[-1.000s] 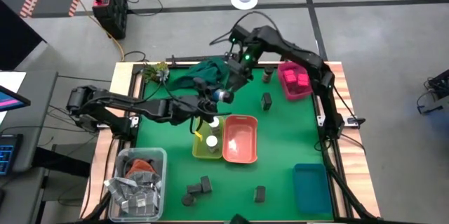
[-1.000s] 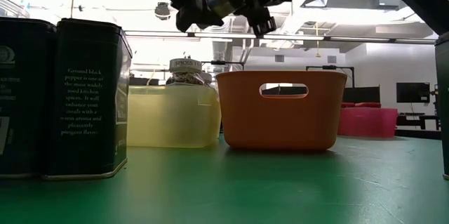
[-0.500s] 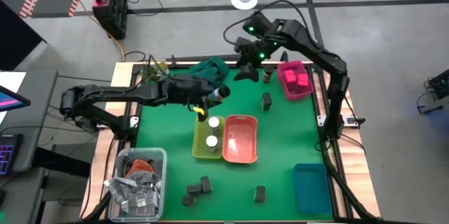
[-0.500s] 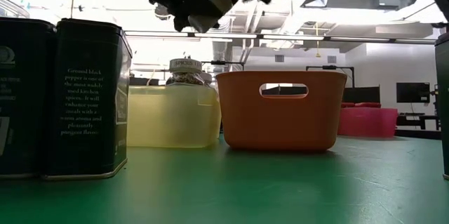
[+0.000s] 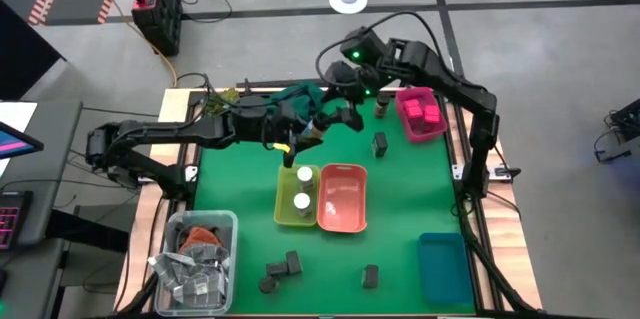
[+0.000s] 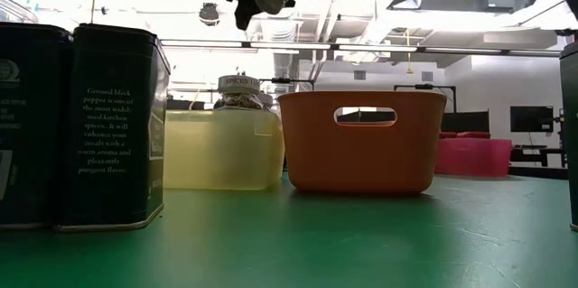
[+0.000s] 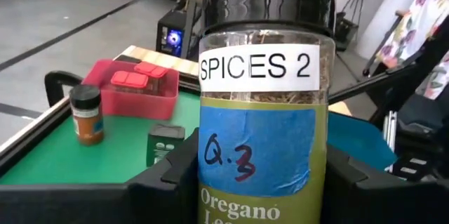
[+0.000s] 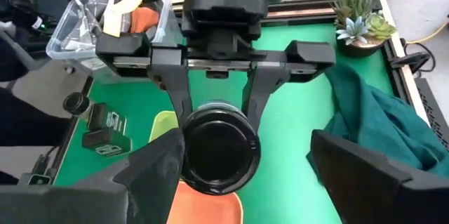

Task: Sort spices by type
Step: Put the middle black seasoning bottle into the blue bin

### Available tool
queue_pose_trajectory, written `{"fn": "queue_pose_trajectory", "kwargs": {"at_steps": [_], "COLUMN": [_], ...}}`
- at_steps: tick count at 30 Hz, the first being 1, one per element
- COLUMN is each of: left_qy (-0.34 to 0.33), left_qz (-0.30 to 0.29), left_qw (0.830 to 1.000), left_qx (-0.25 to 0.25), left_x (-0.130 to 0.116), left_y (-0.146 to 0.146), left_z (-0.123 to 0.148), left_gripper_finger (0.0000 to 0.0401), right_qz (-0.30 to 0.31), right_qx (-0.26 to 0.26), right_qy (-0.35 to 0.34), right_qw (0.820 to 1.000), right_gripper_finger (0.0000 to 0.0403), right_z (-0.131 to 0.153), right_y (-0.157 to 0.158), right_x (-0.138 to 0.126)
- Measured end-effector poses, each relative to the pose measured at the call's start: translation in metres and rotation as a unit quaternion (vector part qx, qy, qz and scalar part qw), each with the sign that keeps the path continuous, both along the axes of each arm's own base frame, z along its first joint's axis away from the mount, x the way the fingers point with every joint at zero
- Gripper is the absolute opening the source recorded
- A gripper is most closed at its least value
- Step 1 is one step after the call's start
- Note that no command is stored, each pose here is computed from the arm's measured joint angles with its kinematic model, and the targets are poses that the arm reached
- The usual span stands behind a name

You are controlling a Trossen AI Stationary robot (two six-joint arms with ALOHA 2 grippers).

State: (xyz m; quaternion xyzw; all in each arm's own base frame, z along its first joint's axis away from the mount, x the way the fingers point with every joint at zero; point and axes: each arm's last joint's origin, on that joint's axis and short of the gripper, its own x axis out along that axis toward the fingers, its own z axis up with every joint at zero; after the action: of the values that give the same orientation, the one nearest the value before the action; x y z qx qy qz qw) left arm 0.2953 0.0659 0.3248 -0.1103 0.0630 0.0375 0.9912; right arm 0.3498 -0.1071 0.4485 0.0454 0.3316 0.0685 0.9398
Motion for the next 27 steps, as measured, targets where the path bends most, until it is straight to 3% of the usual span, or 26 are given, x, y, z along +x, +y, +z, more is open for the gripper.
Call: {"fn": "queue_pose_trajectory", "kwargs": {"at_steps": [9, 19, 27], "left_qy": [-0.006, -0.011, -0.04], "left_qz": [0.003, 0.002, 0.002], "left_qw": [1.0, 1.0, 0.999], "left_qx": [-0.001, 0.009, 0.017], "left_x": [0.0, 0.0, 0.001], "left_y": [0.0, 0.0, 0.0], "left_z": [0.001, 0.002, 0.008], "left_gripper_finger": [0.0173, 0.0173, 0.0173], "right_qz": [0.011, 0.016, 0.023], "right_qx": [0.008, 0.008, -0.024], "right_qy": [-0.008, -0.015, -0.019], "right_qw": [1.0, 1.0, 0.999], "right_gripper_finger": [0.034, 0.0398, 0.0379], "right_z": [0.002, 0.003, 0.003], "right_y": [0.015, 0.018, 0.024], "right_x": [0.006, 0.007, 0.01]}}
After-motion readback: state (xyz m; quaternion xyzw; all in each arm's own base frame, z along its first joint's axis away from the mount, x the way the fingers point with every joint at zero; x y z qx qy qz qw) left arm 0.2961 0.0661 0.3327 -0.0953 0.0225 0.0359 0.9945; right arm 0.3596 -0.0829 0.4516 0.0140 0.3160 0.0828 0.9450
